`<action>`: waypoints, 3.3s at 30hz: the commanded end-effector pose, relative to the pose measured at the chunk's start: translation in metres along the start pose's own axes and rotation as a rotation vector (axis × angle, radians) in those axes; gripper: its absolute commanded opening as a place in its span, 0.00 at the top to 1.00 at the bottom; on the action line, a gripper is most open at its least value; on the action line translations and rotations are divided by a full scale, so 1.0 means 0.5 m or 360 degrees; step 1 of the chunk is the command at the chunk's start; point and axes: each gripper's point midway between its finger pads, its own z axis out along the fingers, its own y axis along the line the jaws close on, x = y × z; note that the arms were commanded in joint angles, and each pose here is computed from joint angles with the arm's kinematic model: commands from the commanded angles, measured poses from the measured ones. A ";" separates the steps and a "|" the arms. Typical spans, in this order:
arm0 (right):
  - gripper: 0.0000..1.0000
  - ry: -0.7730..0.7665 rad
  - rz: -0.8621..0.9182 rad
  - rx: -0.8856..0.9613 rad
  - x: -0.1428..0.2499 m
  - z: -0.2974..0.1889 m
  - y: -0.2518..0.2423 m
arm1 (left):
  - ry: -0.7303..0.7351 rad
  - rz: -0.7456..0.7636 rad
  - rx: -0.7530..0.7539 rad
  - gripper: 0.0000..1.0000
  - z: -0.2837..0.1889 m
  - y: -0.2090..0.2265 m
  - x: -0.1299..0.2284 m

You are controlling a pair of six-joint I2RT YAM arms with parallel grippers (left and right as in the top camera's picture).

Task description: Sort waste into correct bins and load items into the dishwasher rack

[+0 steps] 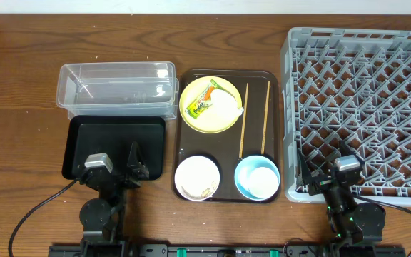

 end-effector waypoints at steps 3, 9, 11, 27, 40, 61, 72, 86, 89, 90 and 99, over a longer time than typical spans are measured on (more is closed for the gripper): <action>0.01 -0.0005 -0.0013 -0.0009 0.001 0.000 0.002 | 0.0067 0.0006 -0.0041 0.04 0.002 0.014 0.030; 0.01 -0.0005 -0.0013 -0.0009 0.001 0.000 0.002 | 0.0066 0.0005 -0.0041 0.04 0.002 0.014 0.030; 0.01 -0.0005 -0.0013 -0.0009 0.001 0.000 0.002 | 0.0065 0.0005 -0.0040 0.04 0.002 0.014 0.030; 0.01 -0.0060 0.0167 -0.0185 -0.019 -0.003 0.039 | 0.0106 -0.0001 0.0208 0.04 -0.001 -0.041 0.036; 0.01 -0.0079 0.0228 -0.0404 -0.198 -0.052 0.092 | 0.0086 -0.0085 0.0654 0.04 -0.075 -0.191 -0.183; 0.01 0.1031 0.0659 -0.0286 -0.218 0.128 0.052 | 0.1762 -0.0030 0.0828 0.14 -0.044 -0.396 -0.022; 0.01 0.1109 0.0719 -0.0267 -0.201 0.113 0.056 | 0.2160 0.0434 0.0916 0.31 -0.099 -0.542 0.244; 0.01 0.1153 0.0733 -0.0260 -0.190 0.105 0.058 | 0.2247 0.0595 0.0818 0.90 -0.109 -0.540 0.332; 0.01 0.1154 0.0727 -0.0250 -0.189 0.105 0.055 | 0.2208 0.0567 0.0829 0.94 -0.099 -0.547 0.311; 0.01 0.1153 0.0723 -0.0251 -0.189 0.105 0.055 | 0.2191 0.0551 0.0832 0.94 -0.095 -0.549 0.299; 0.01 0.1175 0.0674 -0.0279 -0.183 0.099 0.059 | 0.2005 -0.0049 0.1195 0.94 -0.066 -0.551 0.066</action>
